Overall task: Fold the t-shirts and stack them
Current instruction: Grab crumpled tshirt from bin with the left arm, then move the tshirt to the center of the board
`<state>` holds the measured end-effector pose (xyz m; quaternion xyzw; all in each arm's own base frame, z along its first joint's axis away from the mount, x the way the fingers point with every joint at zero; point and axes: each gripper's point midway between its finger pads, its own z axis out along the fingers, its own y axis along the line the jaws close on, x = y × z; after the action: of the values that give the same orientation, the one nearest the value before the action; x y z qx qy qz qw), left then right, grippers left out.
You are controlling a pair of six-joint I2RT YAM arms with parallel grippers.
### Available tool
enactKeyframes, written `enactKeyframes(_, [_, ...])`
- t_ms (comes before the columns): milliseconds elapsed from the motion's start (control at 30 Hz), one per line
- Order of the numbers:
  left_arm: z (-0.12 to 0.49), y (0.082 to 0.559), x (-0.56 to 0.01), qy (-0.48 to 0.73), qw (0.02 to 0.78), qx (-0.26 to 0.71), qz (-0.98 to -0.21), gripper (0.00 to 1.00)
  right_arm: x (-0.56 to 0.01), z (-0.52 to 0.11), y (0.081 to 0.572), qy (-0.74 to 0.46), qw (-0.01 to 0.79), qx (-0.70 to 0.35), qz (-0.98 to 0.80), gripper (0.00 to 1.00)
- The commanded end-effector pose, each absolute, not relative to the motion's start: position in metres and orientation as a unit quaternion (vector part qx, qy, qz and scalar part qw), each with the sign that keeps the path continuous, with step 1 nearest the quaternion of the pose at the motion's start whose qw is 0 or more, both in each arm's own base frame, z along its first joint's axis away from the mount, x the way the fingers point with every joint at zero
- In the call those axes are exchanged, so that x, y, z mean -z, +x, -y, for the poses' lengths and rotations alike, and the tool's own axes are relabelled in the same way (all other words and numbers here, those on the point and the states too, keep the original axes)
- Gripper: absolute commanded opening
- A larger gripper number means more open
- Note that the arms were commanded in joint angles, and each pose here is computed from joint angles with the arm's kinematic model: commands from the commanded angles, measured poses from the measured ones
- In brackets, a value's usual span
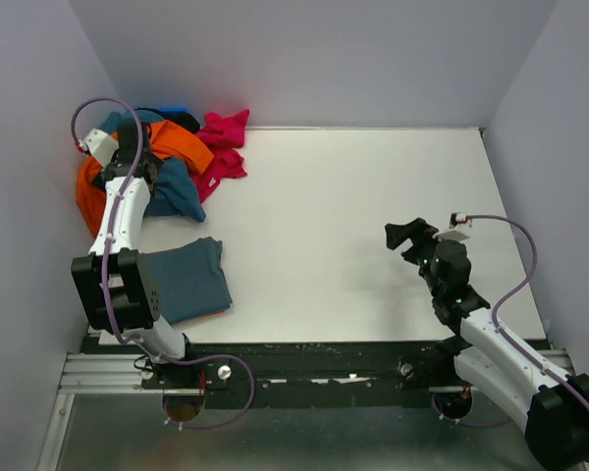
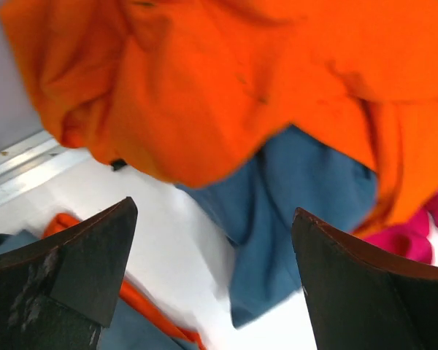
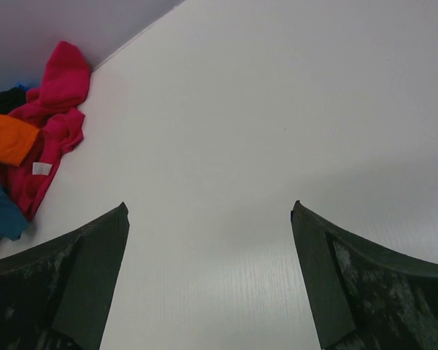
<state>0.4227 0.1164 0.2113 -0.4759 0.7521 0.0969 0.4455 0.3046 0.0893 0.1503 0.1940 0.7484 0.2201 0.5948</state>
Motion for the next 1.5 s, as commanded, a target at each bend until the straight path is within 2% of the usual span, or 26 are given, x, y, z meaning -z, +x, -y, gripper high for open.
enactKeyframes(0, [-0.163, 0.415, -0.206, -0.524, 0.422, -0.142, -0.726, 0.99, -0.131, -0.091, 0.300, 0.198, 0.580, -0.227, -0.757, 1.00])
enactKeyframes(167, [-0.190, 0.435, -0.183, -0.538, 0.406, -0.149, -0.723, 0.99, -0.127, -0.101, 0.294, 0.182, 0.581, -0.258, -0.750, 1.00])
enactKeyframes(233, [-0.195, 0.446, -0.172, -0.539, 0.403, -0.144, -0.725, 0.96, -0.127, -0.101, 0.294, 0.181, 0.584, -0.262, -0.747, 1.00])
enactKeyframes(267, [-0.197, 0.451, -0.164, -0.539, 0.398, -0.140, -0.729, 0.89, -0.127, -0.101, 0.294, 0.183, 0.585, -0.261, -0.746, 1.00])
enactKeyframes(333, [-0.195, 0.462, -0.156, -0.534, 0.394, -0.125, -0.737, 0.67, -0.127, -0.099, 0.295, 0.187, 0.587, -0.257, -0.745, 1.00])
enactKeyframes(367, [-0.192, 0.466, -0.154, -0.533, 0.392, -0.115, -0.741, 0.52, -0.127, -0.098, 0.296, 0.188, 0.588, -0.254, -0.745, 1.00])
enactKeyframes(400, [-0.189, 0.469, -0.154, -0.532, 0.393, -0.102, -0.743, 0.31, -0.126, -0.097, 0.297, 0.191, 0.586, -0.252, -0.746, 1.00])
enactKeyframes(433, [-0.184, 0.472, -0.159, -0.530, 0.400, -0.090, -0.742, 0.01, -0.126, -0.097, 0.298, 0.192, 0.586, -0.250, -0.746, 1.00])
enactKeyframes(600, [-0.167, 0.460, -0.203, -0.526, 0.446, -0.082, -0.719, 0.00, -0.126, -0.095, 0.301, 0.194, 0.581, -0.237, -0.754, 1.00])
enactKeyframes(800, [-0.126, 0.445, -0.320, -0.467, 0.553, -0.040, -0.689, 0.00, -0.127, -0.096, 0.301, 0.194, 0.582, -0.240, -0.752, 1.00])
enactKeyframes(933, [-0.054, 0.447, -0.402, -0.375, 0.615, 0.030, -0.693, 0.00, -0.130, -0.097, 0.300, 0.194, 0.583, -0.245, -0.750, 1.00])
enactKeyframes(1100, [0.090, 0.435, -0.475, -0.246, 0.648, 0.180, -0.698, 0.00, -0.135, -0.094, 0.299, 0.196, 0.586, -0.242, -0.749, 1.00])
enactKeyframes(1233, [0.216, 0.402, -0.536, -0.083, 0.658, 0.322, -0.675, 0.00, -0.142, -0.088, 0.296, 0.201, 0.598, -0.233, -0.740, 1.00])
enactKeyframes(1333, [0.259, 0.377, -0.572, -0.018, 0.672, 0.341, -0.657, 0.00, -0.144, -0.083, 0.293, 0.204, 0.606, -0.227, -0.735, 1.00])
enactKeyframes(1400, [0.265, 0.379, -0.567, -0.020, 0.659, 0.356, -0.662, 0.09, -0.148, -0.079, 0.292, 0.207, 0.611, -0.222, -0.731, 1.00])
enactKeyframes(1433, [0.263, 0.384, -0.555, -0.031, 0.653, 0.347, -0.672, 0.19, -0.150, -0.078, 0.291, 0.206, 0.615, -0.221, -0.728, 1.00])
enactKeyframes(1467, [0.257, 0.388, -0.544, -0.043, 0.651, 0.334, -0.681, 0.35, -0.150, -0.076, 0.290, 0.208, 0.616, -0.217, -0.728, 1.00])
